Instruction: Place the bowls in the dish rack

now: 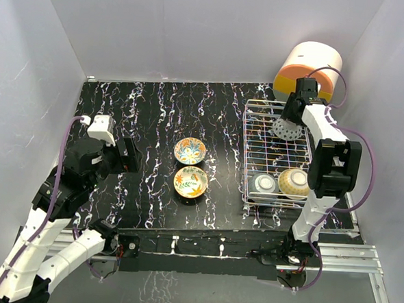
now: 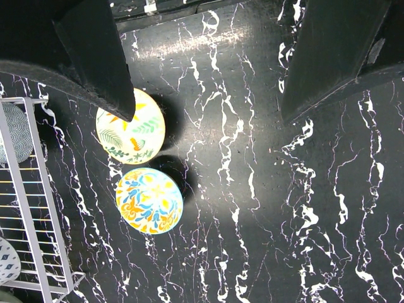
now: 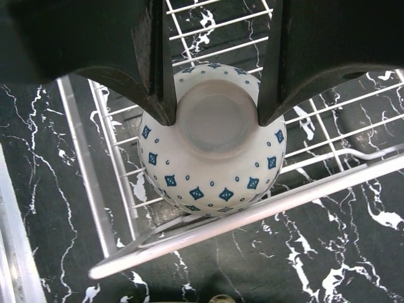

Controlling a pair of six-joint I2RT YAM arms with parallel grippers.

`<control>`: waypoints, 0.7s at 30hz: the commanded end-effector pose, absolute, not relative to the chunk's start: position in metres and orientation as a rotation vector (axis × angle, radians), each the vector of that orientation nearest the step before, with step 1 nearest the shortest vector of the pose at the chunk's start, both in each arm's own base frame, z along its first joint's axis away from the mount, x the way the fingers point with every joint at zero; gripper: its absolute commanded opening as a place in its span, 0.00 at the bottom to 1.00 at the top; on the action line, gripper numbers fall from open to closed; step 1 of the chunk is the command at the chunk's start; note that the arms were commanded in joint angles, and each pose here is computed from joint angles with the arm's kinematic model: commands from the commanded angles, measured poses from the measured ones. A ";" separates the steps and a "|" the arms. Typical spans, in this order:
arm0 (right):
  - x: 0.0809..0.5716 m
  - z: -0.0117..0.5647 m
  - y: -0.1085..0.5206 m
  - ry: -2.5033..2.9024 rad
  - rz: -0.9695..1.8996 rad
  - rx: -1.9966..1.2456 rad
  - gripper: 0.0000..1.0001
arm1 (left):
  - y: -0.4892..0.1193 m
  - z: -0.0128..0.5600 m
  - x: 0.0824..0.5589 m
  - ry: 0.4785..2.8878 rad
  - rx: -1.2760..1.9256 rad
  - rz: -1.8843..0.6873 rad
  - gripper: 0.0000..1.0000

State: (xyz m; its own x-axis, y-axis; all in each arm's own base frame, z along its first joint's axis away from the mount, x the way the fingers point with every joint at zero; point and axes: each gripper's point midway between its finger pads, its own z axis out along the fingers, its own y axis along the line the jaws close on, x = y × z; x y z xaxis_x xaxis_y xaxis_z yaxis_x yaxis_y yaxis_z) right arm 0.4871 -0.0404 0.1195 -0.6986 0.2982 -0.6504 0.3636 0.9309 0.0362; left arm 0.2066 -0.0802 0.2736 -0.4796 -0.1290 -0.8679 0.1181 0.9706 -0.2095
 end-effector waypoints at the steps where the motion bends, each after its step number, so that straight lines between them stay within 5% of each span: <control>1: 0.495 0.132 -0.058 2.331 -0.143 0.531 0.43 | -0.080 0.270 0.211 2.055 0.002 -0.268 0.97; 12: 0.498 0.131 -0.068 2.312 -0.125 0.543 0.46 | -0.083 0.271 0.213 2.056 0.006 -0.276 0.97; 20: 0.493 0.136 -0.057 2.308 -0.050 0.529 0.77 | -0.084 0.270 0.212 2.056 0.008 -0.286 0.97; 21: 0.492 0.139 -0.056 2.304 -0.042 0.525 0.88 | -0.084 0.269 0.212 2.055 0.009 -0.289 0.97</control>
State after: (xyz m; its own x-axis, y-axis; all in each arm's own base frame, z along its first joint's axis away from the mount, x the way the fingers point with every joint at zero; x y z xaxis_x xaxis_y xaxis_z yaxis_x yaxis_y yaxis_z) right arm 0.4853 -0.0581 0.1145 -0.6824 0.3478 -0.6430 0.3989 0.9142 0.0711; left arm 0.2106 -0.0822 0.2703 -0.4917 -0.1193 -0.8626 0.1171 0.9725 -0.2013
